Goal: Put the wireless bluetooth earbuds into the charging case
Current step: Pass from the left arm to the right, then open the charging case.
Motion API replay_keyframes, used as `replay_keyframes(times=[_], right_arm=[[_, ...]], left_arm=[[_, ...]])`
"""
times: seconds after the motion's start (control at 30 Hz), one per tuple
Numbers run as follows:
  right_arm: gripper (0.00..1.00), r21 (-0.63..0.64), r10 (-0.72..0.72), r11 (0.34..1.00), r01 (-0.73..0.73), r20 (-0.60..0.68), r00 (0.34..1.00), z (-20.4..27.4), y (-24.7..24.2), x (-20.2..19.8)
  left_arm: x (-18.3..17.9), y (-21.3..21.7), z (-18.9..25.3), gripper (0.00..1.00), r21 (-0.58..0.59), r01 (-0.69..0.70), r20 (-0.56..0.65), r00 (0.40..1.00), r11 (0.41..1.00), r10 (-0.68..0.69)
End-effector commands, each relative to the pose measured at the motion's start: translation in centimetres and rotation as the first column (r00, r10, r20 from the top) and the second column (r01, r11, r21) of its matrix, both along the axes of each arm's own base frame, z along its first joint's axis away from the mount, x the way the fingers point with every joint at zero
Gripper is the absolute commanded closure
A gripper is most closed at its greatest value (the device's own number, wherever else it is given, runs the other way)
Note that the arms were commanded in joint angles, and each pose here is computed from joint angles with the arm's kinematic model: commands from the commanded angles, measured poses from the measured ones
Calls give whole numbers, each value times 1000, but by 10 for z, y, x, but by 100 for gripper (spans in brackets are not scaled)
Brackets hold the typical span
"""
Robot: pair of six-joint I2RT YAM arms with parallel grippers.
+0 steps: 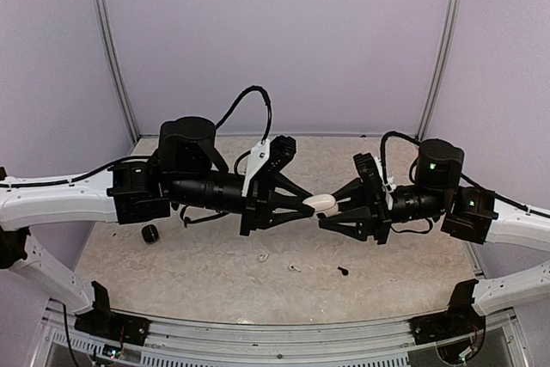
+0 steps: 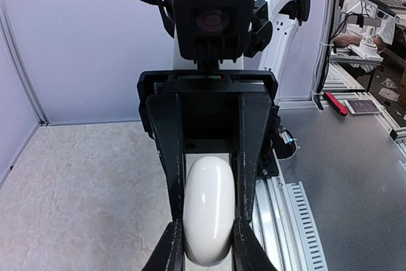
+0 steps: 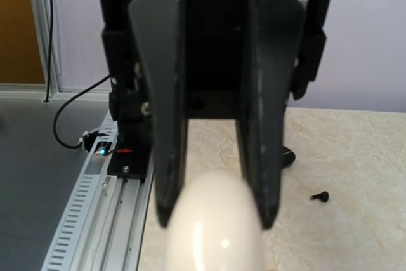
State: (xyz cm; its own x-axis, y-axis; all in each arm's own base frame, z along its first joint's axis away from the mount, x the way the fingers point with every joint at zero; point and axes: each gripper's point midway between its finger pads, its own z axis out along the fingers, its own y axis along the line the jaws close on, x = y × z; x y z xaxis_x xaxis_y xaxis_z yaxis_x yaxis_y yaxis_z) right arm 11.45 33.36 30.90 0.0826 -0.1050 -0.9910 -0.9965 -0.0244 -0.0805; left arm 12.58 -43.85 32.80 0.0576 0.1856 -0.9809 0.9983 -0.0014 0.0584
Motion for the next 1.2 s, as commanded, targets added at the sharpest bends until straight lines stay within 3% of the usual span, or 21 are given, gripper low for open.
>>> replay_keyframes(times=[0.0, 0.4, 0.6, 0.67, 1.17], right_arm=[[67, 13, 12, 1000, -12, 6, 1000, 11, 1, 0], [82, 9, -3, 1000, 3, 4, 1000, 7, -1, 1], [88, 7, -16, 1000, 16, 9, 1000, 6, -1, 3], [89, 8, -20, 1000, 20, 11, 1000, 6, -1, 4], [100, -12, -32, 999, 32, 33, 999, -5, -2, 6]], left_arm=[[5, -3, 12, 94, -10, -7, 13, 1000, 1000, 7], [9, -5, 10, 94, -2, -21, 26, 999, 1000, 21], [15, -4, 10, 64, -6, -62, 8, 998, 998, 62], [16, -4, 14, 61, -18, -72, 3, 997, 997, 72], [32, 1, 28, 61, -67, -140, -19, 990, 988, 139]])
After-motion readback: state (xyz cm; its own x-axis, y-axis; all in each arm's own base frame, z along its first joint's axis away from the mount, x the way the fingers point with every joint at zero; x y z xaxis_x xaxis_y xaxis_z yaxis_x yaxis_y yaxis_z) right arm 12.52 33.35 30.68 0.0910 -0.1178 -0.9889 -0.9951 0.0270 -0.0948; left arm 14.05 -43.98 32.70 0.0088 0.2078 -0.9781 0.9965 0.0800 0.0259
